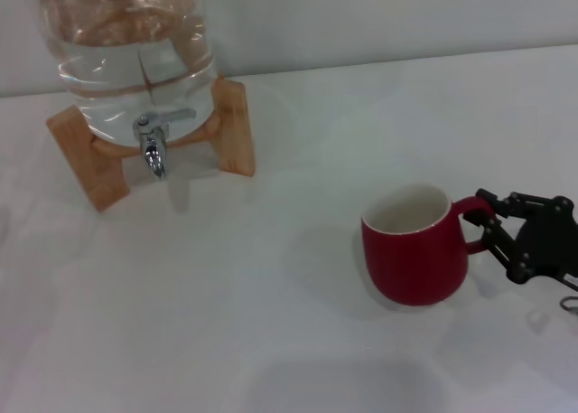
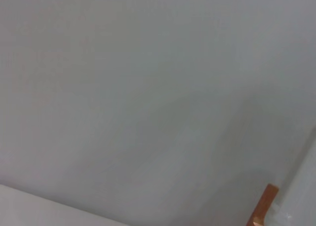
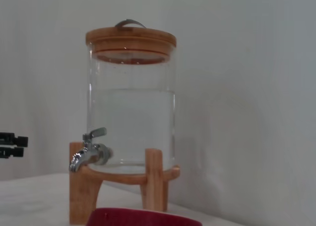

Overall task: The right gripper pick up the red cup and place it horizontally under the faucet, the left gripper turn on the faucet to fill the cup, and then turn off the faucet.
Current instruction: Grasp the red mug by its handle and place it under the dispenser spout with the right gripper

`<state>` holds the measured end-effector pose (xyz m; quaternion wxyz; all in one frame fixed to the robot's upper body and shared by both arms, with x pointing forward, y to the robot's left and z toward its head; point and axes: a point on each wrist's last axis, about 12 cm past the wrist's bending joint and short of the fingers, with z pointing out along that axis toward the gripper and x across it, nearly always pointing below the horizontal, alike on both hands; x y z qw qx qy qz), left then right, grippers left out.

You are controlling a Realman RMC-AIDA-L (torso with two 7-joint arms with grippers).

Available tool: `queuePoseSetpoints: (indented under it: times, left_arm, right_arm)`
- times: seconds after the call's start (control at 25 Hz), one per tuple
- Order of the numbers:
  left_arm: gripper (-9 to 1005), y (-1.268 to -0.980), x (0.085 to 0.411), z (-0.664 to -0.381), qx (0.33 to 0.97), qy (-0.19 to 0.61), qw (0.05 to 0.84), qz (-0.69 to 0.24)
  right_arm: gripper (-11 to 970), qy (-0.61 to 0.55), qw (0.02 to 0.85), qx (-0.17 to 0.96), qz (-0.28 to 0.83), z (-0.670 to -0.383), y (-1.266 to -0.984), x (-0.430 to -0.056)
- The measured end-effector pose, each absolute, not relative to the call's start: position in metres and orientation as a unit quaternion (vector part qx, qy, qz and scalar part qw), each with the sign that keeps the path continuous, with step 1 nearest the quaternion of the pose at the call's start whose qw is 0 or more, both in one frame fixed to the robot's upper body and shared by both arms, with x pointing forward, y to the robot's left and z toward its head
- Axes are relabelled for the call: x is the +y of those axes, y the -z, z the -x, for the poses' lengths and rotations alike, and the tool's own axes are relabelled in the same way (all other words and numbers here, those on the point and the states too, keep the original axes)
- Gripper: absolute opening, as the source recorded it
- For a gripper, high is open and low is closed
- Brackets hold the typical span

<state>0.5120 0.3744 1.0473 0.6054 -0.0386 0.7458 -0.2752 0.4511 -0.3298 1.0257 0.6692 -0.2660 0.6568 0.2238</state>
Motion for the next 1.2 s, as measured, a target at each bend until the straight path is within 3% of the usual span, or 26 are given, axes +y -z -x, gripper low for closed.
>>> queuePoseSetpoints:
  times: [0.4,0.8,1.2]
  left_arm:
    - [721,-1.046,0.375,-0.510,0.748,0.274,0.603,0.037]
    - [721,-1.033,0.397,-0.475,0.751,0.244,0.608,0.084]
    - [721,-1.032,0.400,-0.465,0.746,0.245,0.613,0.089]
  right_arm:
    - [149,-0.237,0.670,0.646,0.280,-0.465,-1.026,-0.311]
    - [149,-0.247,0.664,0.643,0.290,-0.473,-1.027,-0.302]
    - [150,-0.251,0.662,0.641,0.295,-0.479,-1.027,-0.295]
